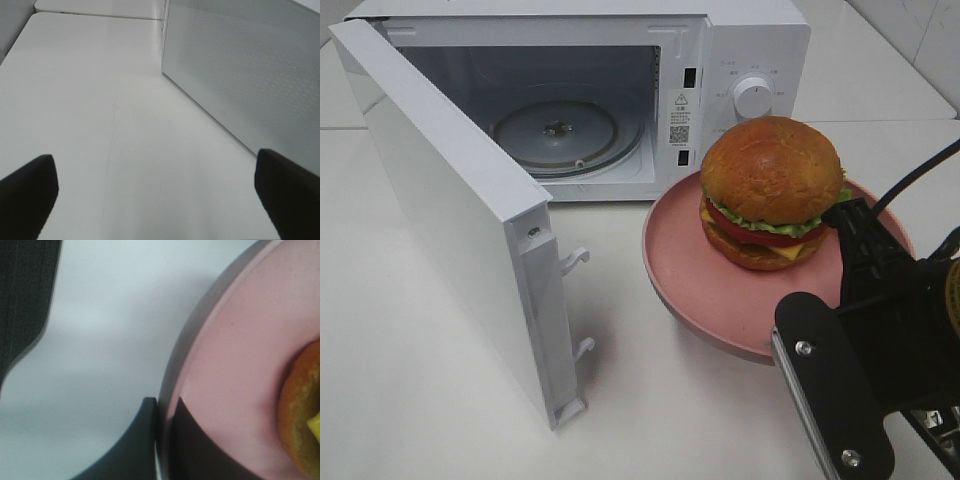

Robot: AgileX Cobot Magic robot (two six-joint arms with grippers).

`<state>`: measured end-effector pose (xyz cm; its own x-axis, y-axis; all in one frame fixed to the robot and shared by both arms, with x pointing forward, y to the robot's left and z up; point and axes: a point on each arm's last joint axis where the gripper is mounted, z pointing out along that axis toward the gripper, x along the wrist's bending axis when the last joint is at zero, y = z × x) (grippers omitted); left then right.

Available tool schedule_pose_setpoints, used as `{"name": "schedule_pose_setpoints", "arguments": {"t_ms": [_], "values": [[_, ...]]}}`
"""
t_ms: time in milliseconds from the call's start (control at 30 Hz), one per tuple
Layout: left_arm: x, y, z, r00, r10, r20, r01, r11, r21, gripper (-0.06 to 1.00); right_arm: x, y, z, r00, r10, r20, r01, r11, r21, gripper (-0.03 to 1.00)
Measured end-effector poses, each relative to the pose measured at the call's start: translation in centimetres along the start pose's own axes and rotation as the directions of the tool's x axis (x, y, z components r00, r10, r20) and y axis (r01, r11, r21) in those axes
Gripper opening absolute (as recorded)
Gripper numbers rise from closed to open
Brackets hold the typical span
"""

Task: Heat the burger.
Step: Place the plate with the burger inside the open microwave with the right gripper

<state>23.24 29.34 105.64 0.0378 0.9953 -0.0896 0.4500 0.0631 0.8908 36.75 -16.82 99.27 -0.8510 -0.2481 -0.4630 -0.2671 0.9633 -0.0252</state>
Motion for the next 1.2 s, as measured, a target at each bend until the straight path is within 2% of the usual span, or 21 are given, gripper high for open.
{"name": "schedule_pose_setpoints", "arguments": {"t_ms": [233, 867, 1200], "values": [[0.0, 0.0, 0.0, 1.0, 0.0, 0.0, 0.0, 1.0, 0.0, 0.99, -0.7, -1.2, 0.5, 0.999, -0.036, -0.011, 0.036, 0.999, -0.009, 0.03], [0.0, 0.0, 0.0, 1.0, 0.0, 0.0, 0.0, 1.0, 0.0, 0.99, -2.8, -3.8, 0.6, 0.989, -0.147, -0.018, 0.143, 0.979, -0.143, 0.03], [0.0, 0.0, 0.0, 1.0, 0.0, 0.0, 0.0, 1.0, 0.0, 0.99, -2.7, -4.3, 0.7, 0.983, -0.184, -0.028, 0.176, 0.97, -0.167, 0.03]]}}
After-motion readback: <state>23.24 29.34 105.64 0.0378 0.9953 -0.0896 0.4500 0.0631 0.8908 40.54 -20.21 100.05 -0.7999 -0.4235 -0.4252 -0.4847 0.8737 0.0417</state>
